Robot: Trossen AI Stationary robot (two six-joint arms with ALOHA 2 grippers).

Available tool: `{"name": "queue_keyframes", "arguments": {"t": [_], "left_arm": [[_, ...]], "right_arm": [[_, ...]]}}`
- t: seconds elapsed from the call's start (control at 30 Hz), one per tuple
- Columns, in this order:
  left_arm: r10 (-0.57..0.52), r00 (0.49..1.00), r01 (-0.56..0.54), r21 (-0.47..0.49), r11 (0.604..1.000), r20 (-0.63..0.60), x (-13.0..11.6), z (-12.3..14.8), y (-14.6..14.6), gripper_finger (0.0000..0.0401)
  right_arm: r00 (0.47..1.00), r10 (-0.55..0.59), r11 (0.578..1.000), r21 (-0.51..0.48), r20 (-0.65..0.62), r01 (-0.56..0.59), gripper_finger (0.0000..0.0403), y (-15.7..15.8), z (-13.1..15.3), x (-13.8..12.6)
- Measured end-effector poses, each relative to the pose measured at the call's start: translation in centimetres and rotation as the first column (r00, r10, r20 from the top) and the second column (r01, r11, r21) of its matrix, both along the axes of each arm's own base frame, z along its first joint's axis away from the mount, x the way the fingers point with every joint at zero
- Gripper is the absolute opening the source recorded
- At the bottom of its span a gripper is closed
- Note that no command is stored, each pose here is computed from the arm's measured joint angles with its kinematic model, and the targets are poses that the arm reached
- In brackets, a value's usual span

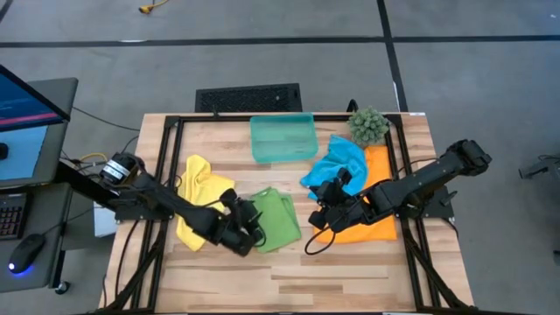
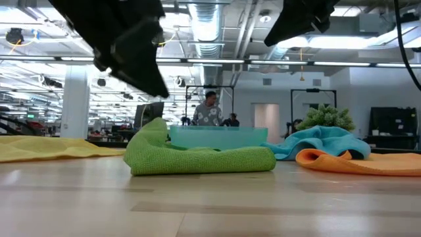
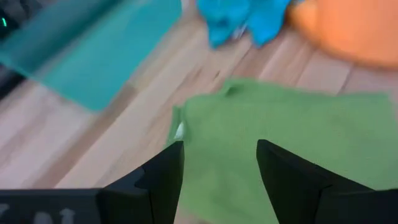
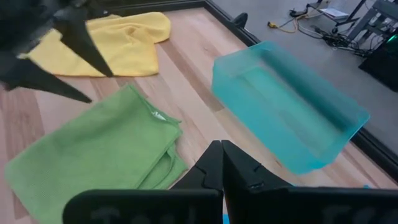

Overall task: Roll microfiber towels into tight, uniform cylinder then place into a basket
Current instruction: Roll the green microfiber cloth

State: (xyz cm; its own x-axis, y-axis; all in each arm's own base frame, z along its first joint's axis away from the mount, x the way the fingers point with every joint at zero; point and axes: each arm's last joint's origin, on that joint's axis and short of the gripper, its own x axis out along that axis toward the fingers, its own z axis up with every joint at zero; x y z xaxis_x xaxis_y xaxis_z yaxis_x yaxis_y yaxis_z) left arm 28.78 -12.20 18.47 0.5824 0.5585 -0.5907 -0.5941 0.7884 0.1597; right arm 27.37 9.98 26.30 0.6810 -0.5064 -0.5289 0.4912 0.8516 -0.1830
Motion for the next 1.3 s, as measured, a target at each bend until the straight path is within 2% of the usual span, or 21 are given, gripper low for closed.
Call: {"name": "queue_keyframes", "arguments": {"t": [0.1,0.23,0.37,0.5,0.7,0.9,1.17,1.3], "left_arm": [[0.014,0.999,-0.014,0.007,1.0,0.031,0.4,-1.1,0.1,0.0196],[0.049,0.996,-0.05,-0.009,0.999,-0.069,1.3,-3.8,1.7,0.0196],[0.057,0.99,-0.062,-0.036,0.997,-0.125,2.2,-5.3,3.0,0.0196],[0.051,0.984,-0.067,-0.086,0.994,-0.172,2.1,-5.5,3.5,0.0196],[0.003,0.98,-0.028,-0.124,0.992,-0.198,1.5,-4.4,1.6,0.0196],[0.07,0.963,-0.096,-0.088,0.991,-0.26,0.5,-3.9,1.3,0.0196],[0.107,0.936,-0.152,-0.11,0.982,-0.336,-0.3,-4.3,1.8,0.0196],[0.043,0.914,-0.147,-0.231,0.962,-0.404,-0.4,-4.5,1.6,0.0196]], "right_arm": [[1.0,0.0,1.0,0.01,0.02,0.0,0.0022,0.1,0.1,0.1],[0.999,0.0,1.0,0.015,0.032,-0.001,0.002,0.1,0.2,0.2],[0.999,0.0,1.0,0.016,0.034,-0.001,0.002,0.1,0.2,0.2],[1.0,0.0,1.0,0.013,0.03,-0.001,0.0023,0.1,0.2,0.2],[1.0,0.0,1.0,0.014,0.03,-0.001,0.0023,0.1,0.2,0.2],[0.999,0.0,1.0,0.015,0.033,-0.001,0.002,0.1,0.2,0.2],[0.999,0.001,1.0,0.016,0.034,-0.001,0.0024,0.1,0.2,0.2],[0.999,0.0,1.0,0.016,0.035,-0.001,0.0024,0.1,0.2,0.2]]}}
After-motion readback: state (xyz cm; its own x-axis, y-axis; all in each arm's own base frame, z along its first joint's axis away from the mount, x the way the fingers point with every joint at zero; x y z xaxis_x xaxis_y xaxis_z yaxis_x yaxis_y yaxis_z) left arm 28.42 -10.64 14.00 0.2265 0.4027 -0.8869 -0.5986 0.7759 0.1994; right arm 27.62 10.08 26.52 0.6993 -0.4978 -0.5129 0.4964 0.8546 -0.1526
